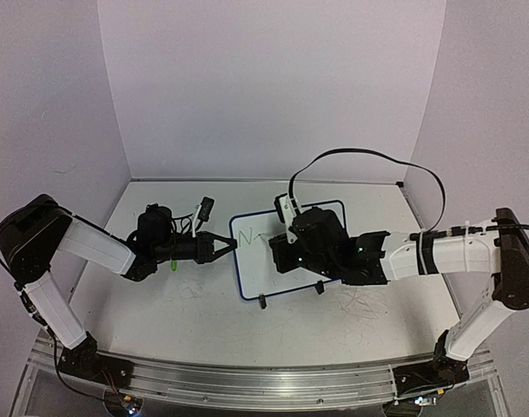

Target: Write a sentence on the whiteboard

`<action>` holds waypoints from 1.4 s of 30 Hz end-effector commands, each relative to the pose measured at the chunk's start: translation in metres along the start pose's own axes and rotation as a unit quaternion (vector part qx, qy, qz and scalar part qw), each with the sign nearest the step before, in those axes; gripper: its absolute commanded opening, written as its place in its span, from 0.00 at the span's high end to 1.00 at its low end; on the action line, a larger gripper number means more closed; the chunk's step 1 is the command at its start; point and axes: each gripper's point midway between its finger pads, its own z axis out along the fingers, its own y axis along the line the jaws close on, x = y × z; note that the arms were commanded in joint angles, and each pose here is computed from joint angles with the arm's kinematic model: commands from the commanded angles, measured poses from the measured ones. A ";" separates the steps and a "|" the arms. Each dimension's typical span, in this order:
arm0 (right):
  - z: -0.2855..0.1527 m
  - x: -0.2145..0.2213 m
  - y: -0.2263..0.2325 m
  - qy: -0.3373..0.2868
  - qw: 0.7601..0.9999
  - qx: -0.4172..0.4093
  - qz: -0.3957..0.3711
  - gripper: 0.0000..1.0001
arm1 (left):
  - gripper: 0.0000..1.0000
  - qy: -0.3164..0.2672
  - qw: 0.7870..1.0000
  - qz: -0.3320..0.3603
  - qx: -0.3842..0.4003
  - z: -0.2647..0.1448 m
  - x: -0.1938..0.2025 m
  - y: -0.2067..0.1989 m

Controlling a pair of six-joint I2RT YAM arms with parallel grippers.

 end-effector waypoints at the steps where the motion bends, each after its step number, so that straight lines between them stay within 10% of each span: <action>1: -0.006 -0.012 -0.016 -0.017 0.999 0.034 0.009 1.00 | 1.00 -0.008 0.999 0.017 0.036 -0.001 -0.010 -0.023; 42: 0.008 0.008 0.005 0.013 1.000 -0.021 0.000 1.00 | 1.00 -0.008 0.999 0.019 0.039 0.002 -0.012 -0.023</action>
